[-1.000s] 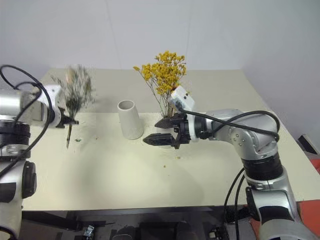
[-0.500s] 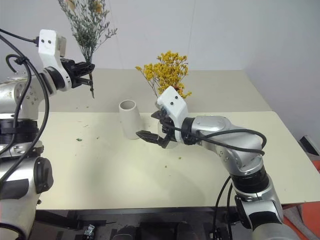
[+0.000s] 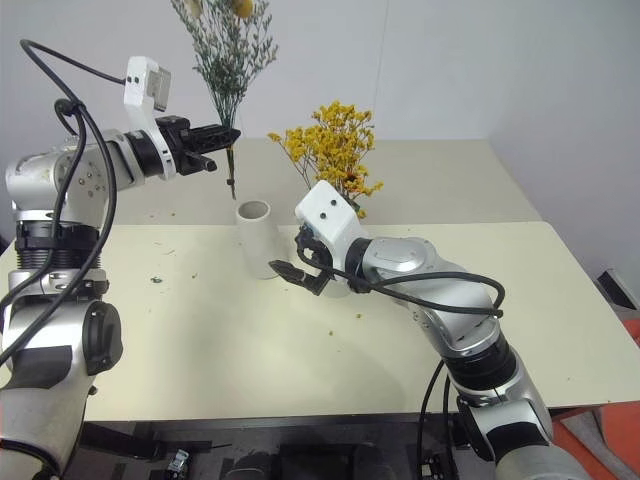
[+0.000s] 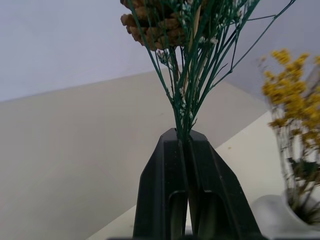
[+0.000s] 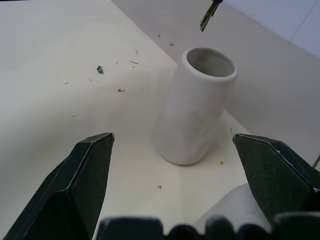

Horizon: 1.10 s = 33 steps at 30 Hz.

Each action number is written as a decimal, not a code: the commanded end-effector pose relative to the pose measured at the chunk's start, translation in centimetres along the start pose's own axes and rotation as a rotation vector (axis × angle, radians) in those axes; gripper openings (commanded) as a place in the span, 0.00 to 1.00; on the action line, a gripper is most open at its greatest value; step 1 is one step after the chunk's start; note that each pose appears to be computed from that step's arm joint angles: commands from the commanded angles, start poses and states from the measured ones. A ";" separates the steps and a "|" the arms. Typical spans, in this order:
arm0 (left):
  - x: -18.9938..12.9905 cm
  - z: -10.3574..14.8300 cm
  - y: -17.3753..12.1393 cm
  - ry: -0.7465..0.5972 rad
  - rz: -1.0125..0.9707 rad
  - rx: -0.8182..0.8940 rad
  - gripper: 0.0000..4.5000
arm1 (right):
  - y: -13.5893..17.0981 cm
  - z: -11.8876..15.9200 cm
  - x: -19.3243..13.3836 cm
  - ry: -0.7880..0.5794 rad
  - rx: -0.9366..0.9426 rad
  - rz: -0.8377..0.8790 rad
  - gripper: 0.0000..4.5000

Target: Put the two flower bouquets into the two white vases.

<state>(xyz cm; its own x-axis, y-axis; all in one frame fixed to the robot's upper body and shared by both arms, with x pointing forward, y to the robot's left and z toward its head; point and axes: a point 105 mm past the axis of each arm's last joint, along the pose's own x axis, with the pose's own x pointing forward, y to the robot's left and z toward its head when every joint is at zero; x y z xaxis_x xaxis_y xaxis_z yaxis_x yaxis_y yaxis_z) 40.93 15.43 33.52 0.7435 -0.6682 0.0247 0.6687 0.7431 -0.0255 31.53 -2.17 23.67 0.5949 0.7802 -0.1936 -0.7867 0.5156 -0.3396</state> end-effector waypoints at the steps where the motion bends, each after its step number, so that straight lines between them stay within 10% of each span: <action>1: -0.7 2.1 -1.4 -0.096 -0.109 0.028 0.01 | -0.3 1.2 -0.1 -0.040 -0.037 -0.019 1.00; 28: -1.8 -3.0 -1.8 -0.155 -0.207 0.103 0.01 | -0.2 0.9 -0.1 -0.033 -0.033 -0.013 1.00; 33: -2.2 -3.6 -2.1 -0.140 -0.209 0.095 0.29 | -0.1 0.9 -0.2 -0.032 -0.034 -0.009 1.00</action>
<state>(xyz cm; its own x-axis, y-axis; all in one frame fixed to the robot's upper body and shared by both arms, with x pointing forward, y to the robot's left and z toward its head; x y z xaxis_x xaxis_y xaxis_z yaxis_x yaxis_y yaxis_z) 38.77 15.32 28.48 0.5986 -0.7912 0.1253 0.7931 0.6073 0.0455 31.74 -2.18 23.47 0.5939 0.7786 -0.2026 -0.7889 0.5141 -0.3366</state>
